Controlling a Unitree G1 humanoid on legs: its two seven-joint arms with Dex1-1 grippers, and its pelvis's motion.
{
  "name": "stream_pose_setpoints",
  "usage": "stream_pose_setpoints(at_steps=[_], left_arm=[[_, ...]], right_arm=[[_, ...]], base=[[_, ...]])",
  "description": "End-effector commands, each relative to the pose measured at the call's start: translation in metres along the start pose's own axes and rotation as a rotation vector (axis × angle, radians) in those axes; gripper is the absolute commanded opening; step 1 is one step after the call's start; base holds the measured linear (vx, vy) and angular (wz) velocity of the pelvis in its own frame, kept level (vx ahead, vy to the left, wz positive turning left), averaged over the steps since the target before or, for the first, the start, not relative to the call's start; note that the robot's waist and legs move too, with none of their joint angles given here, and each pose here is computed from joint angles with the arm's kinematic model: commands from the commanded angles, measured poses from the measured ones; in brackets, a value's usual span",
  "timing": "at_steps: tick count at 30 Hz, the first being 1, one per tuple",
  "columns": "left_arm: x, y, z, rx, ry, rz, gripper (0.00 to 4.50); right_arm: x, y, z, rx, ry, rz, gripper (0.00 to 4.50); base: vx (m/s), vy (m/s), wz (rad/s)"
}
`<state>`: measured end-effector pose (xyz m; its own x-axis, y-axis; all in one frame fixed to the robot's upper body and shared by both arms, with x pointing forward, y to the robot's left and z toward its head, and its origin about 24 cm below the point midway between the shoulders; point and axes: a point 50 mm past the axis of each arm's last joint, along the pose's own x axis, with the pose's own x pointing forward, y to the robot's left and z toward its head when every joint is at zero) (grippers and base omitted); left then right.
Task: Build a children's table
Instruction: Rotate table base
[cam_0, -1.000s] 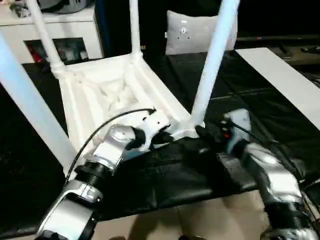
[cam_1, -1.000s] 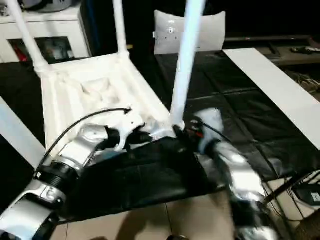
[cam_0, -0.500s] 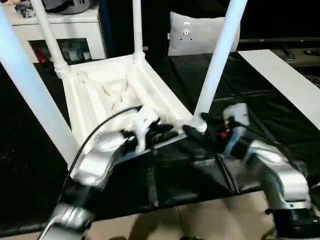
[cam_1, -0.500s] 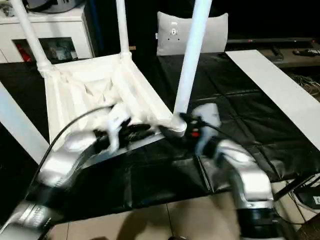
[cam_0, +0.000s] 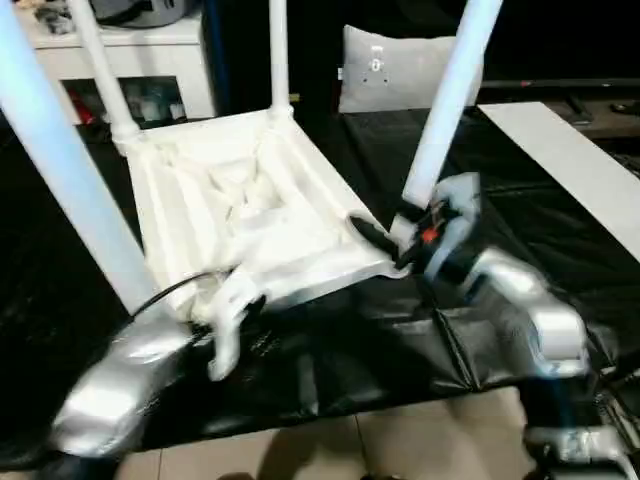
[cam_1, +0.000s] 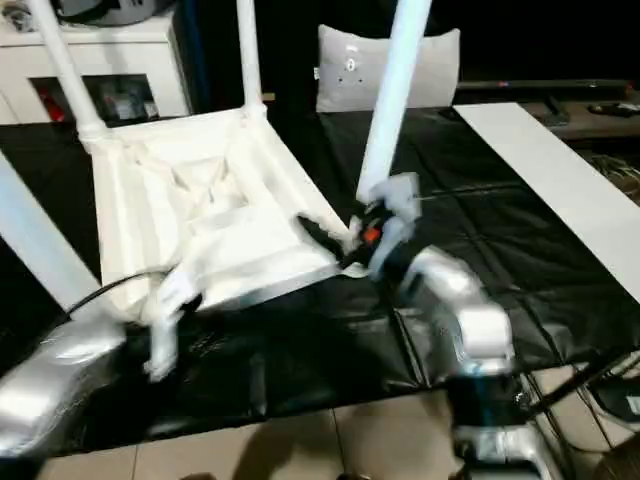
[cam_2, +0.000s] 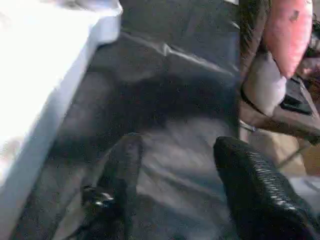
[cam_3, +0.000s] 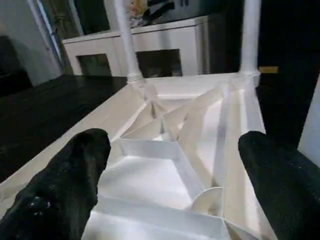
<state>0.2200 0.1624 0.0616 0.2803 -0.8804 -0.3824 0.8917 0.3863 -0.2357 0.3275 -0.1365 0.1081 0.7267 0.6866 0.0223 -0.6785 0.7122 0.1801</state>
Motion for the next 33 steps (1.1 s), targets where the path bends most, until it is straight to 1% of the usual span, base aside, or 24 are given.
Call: stream_pose_setpoints(at_steps=[1,5,6,7,8,9,10,11,12,14,15,16,17,20,22,23,24,25,26,28,29,30,31,33], left_arm=[[-0.012,-0.006,-0.003,-0.01,0.023,-0.015,3.04],[-0.024,-0.012,-0.01,-0.04,0.053,-0.018,3.22],[-0.035,-0.014,-0.015,-0.068,0.082,-0.014,3.29],[-0.044,-0.015,-0.018,-0.087,0.106,-0.006,3.38],[-0.055,-0.016,-0.021,-0.103,0.132,0.003,3.46],[-0.058,-0.017,-0.022,-0.109,0.14,0.004,3.52],[-0.058,-0.017,-0.022,-0.109,0.14,0.004,3.62],[-0.068,-0.017,-0.021,-0.113,0.152,0.021,3.71],[-0.071,-0.016,-0.02,-0.115,0.152,0.035,3.86],[-0.088,-0.006,-0.016,-0.09,0.154,0.13,3.94],[-0.09,-0.004,-0.015,-0.084,0.154,0.148,3.94],[-0.098,0.002,-0.012,-0.058,0.145,0.19,4.17],[-0.099,0.003,-0.011,-0.054,0.137,0.197,4.17],[-0.118,0.019,0.009,0.013,0.022,0.275,4.42],[-0.119,0.023,0.021,0.028,-0.045,0.261,4.42],[-0.119,0.023,0.021,0.028,-0.045,0.261,4.42],[-0.115,0.025,0.029,0.033,-0.088,0.232,4.42],[-0.111,0.026,0.033,0.034,-0.115,0.212,4.42],[-0.111,0.026,0.033,0.034,-0.116,0.211,4.42],[-0.097,0.032,0.039,0.041,-0.164,0.181,4.42],[-0.091,0.034,0.041,0.046,-0.176,0.172,4.42],[-0.079,0.037,0.044,0.063,-0.183,0.153,4.42],[-0.077,0.037,0.044,0.065,-0.183,0.149,4.42],[-0.065,0.036,0.047,0.07,-0.199,0.106,4.42]], right_arm=[[-0.008,-0.023,0.008,-0.04,-0.04,-0.127,4.5],[-0.012,-0.042,0.014,-0.049,-0.079,-0.244,4.5],[-0.016,-0.051,0.017,-0.061,-0.092,-0.302,4.5],[-0.019,-0.058,0.018,-0.064,-0.096,-0.34,4.5],[-0.024,-0.062,0.017,-0.074,-0.095,-0.363,4.5],[-0.024,-0.063,0.017,-0.078,-0.095,-0.363,4.5],[-0.024,-0.063,0.017,-0.078,-0.095,-0.363,4.5],[-0.025,-0.063,0.015,-0.084,-0.086,-0.342,4.5],[-0.025,-0.062,0.014,-0.085,-0.085,-0.335,4.5],[-0.025,-0.055,0.005,-0.093,-0.046,-0.282,4.5],[-0.025,-0.054,0.003,-0.094,-0.037,-0.272,4.5],[-0.025,-0.05,-0.002,-0.11,-0.016,-0.254,4.5],[-0.025,-0.049,-0.004,-0.108,-0.006,-0.249,4.5],[-0.028,-0.037,-0.028,-0.072,0.12,-0.19,4.5],[-0.028,-0.029,-0.042,-0.063,0.195,-0.168,4.5],[-0.028,-0.029,-0.042,-0.063,0.195,-0.168,4.5],[-0.028,-0.022,-0.052,-0.069,0.246,-0.152,4.5],[-0.027,-0.019,-0.057,-0.076,0.27,-0.148,4.5],[-0.027,-0.019,-0.058,-0.076,0.271,-0.148,4.5],[-0.024,-0.016,-0.068,-0.071,0.328,-0.181,4.5],[-0.022,-0.015,-0.071,-0.069,0.348,-0.194,4.5],[-0.019,-0.013,-0.076,-0.079,0.381,-0.204,4.5],[-0.018,-0.012,-0.076,-0.082,0.384,-0.203,4.5],[-0.014,-0.013,-0.079,-0.097,0.408,-0.227,4.5]], base=[[0.0,0.0,0.0],[0.0,0.0,0.0],[0.0,0.0,0.0],[0.0,0.0,0.0],[0.0,0.0,0.0],[0.0,0.0,0.0],[0.0,0.0,0.0],[0.0,0.0,0.0],[0.0,0.0,0.0],[0.0,0.0,0.0],[0.0,0.0,0.0],[0.0,0.0,0.0],[0.0,0.0,0.0],[0.0,0.0,0.0],[0.0,0.0,0.0],[0.0,0.0,0.0],[0.0,0.0,0.0],[0.0,0.0,0.0],[0.0,0.0,0.0],[0.0,0.0,0.0],[0.0,0.0,0.0],[0.0,0.0,0.0],[0.0,0.0,0.0],[0.0,0.0,0.0]])
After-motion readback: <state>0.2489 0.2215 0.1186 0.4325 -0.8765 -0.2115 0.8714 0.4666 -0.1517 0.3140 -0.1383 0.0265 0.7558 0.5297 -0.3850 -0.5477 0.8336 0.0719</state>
